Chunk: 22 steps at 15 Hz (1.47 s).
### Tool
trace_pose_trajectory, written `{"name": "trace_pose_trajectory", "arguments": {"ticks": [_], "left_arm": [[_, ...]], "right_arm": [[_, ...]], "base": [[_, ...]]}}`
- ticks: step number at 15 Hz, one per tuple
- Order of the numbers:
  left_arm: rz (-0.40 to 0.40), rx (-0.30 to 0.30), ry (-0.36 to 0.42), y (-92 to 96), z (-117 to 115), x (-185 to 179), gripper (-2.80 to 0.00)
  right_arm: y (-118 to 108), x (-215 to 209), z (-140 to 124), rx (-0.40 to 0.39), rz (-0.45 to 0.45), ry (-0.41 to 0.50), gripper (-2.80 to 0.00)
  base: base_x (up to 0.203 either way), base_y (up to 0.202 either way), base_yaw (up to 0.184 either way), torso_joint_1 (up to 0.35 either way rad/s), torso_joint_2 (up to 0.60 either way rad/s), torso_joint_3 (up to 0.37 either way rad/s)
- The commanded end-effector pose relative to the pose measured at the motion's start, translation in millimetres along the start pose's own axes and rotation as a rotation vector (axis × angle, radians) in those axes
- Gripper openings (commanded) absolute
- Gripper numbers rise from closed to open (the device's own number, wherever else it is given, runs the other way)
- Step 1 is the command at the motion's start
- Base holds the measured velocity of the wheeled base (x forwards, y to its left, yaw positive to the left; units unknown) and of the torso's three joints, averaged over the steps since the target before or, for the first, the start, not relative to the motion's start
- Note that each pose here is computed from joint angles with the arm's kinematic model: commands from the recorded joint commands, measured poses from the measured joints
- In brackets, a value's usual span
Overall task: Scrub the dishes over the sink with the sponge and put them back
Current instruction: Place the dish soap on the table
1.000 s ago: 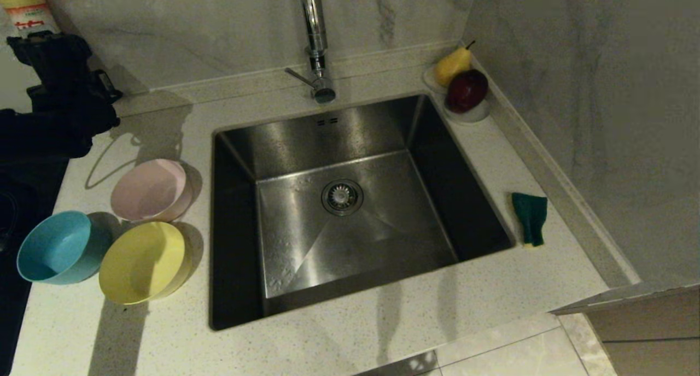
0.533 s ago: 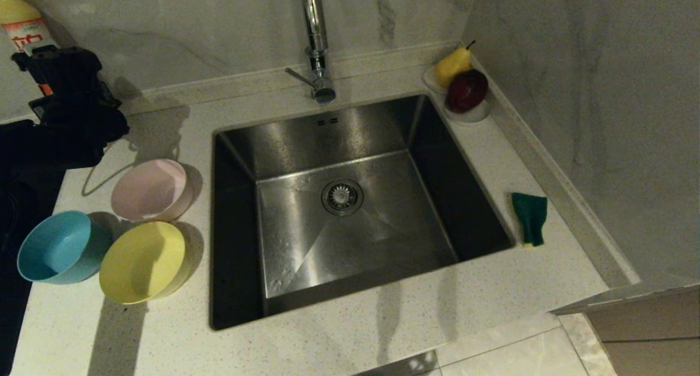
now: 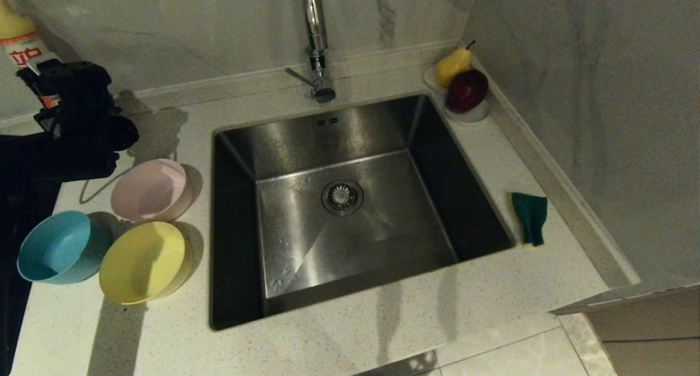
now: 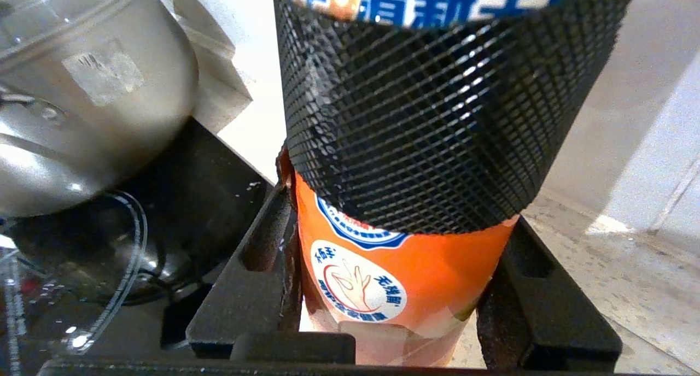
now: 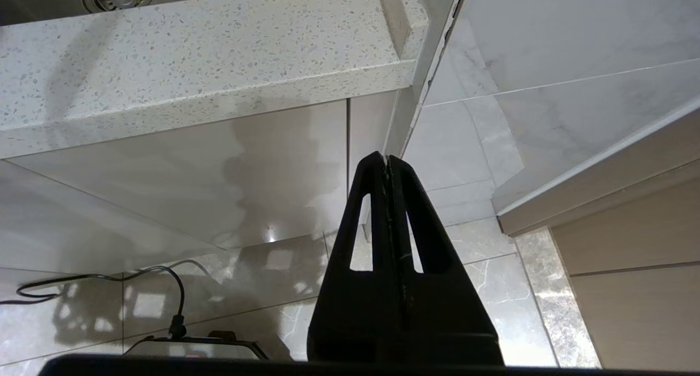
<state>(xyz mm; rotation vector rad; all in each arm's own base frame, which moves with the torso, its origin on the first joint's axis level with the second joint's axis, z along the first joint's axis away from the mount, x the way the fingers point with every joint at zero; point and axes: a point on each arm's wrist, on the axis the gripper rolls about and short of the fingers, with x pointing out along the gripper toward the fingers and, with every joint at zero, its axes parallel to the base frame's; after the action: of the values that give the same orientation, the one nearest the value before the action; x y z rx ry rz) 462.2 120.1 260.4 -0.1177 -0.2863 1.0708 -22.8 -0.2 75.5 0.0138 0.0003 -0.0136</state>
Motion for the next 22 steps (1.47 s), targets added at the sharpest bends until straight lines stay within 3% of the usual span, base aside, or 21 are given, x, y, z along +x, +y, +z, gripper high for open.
{"name": "trace_pose_trajectory", "arguments": {"ticks": [1,7,13,17,22], "left_arm": [[0.006,0.004,0.01,-0.7,-10.3,1.6,-2.8],[0.024,0.007,0.019,0.0,-15.9,0.6,-2.8],[0.032,-0.033,0.031,1.3,-21.0,-0.3,-2.8],[0.102,-0.078,0.018,3.3,-17.5,-0.8,-2.8],[0.123,-0.111,-0.004,3.3,-19.9,-0.4,-2.8]], "right_arm": [[0.0,0.1,0.0,0.0,0.0,0.001,-2.8],[0.0,0.0,0.0,0.0,0.0,0.0,-2.8],[0.0,0.0,0.0,0.0,0.0,0.0,-2.8],[0.0,0.1,0.0,0.0,0.0,0.001,-2.8],[0.0,0.0,0.0,0.0,0.0,0.0,-2.8]], "base": [[0.0,0.0,0.0,0.0,0.0,0.0],[0.0,0.0,0.0,0.0,0.0,0.0],[0.0,0.0,0.0,0.0,0.0,0.0],[0.0,0.0,0.0,0.0,0.0,0.0],[0.0,0.0,0.0,0.0,0.0,0.0]]}}
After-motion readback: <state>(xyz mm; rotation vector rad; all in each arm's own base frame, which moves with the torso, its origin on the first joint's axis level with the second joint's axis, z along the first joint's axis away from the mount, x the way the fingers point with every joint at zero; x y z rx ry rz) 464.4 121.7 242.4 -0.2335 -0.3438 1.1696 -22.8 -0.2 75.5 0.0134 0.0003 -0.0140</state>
